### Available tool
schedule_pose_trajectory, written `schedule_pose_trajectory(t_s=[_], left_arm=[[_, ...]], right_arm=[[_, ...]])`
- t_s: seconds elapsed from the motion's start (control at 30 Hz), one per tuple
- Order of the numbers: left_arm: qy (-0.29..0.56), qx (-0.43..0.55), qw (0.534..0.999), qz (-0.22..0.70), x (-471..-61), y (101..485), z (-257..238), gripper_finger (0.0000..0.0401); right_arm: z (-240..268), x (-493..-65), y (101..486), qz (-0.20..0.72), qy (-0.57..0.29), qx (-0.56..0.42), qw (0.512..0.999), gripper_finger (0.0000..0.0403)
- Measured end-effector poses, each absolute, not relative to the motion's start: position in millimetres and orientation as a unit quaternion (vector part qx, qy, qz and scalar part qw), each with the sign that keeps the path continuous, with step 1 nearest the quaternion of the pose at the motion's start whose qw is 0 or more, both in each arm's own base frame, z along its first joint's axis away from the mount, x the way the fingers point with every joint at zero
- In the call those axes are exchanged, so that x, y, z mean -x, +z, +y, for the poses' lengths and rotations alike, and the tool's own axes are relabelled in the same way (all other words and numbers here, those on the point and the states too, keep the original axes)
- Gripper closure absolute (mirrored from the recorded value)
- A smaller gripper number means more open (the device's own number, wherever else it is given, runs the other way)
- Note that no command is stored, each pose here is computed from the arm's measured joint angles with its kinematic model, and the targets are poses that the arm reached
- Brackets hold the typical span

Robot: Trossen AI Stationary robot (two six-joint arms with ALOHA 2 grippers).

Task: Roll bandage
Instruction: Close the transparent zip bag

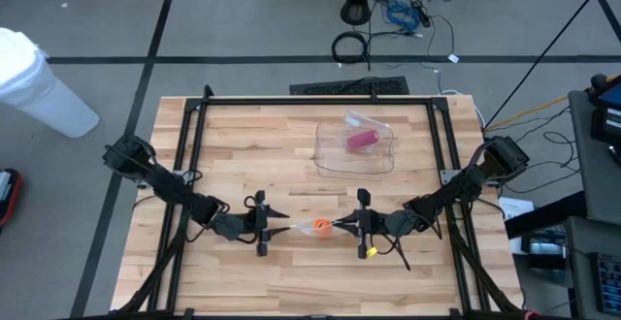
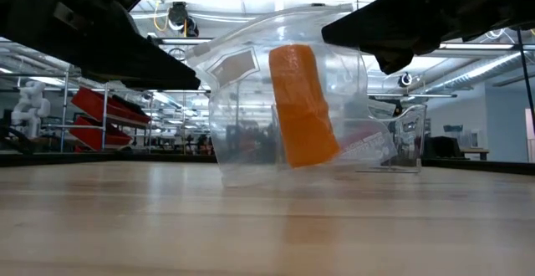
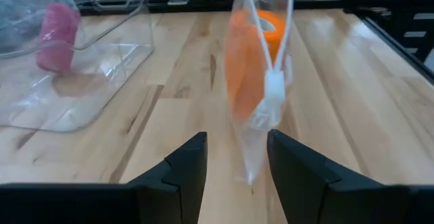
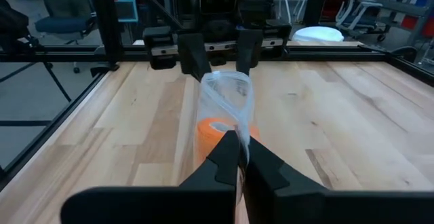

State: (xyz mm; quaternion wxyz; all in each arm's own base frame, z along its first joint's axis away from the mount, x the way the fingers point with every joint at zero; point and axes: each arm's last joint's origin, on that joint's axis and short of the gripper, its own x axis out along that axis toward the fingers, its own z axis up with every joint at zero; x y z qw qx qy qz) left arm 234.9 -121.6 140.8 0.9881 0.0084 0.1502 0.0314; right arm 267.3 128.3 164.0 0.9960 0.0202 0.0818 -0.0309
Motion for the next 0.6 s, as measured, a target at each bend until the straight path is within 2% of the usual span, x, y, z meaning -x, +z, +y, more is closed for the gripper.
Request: schedule_pose_trajectory(t_s=[0.4, 0.6], left_arm=[[0.018, -0.025, 0.990, 0.138, -244.1, 145.3, -125.6, 0.0245], [0.006, -0.042, 0.990, 0.137, -245.3, 146.7, -126.9, 0.0304]], right_arm=[[128.3, -267.3, 164.0, 0.082, -0.031, -0.021, 0.996, 0.0403], [128.3, -267.3, 163.9, 0.082, -0.031, -0.022, 0.996, 0.0403]])
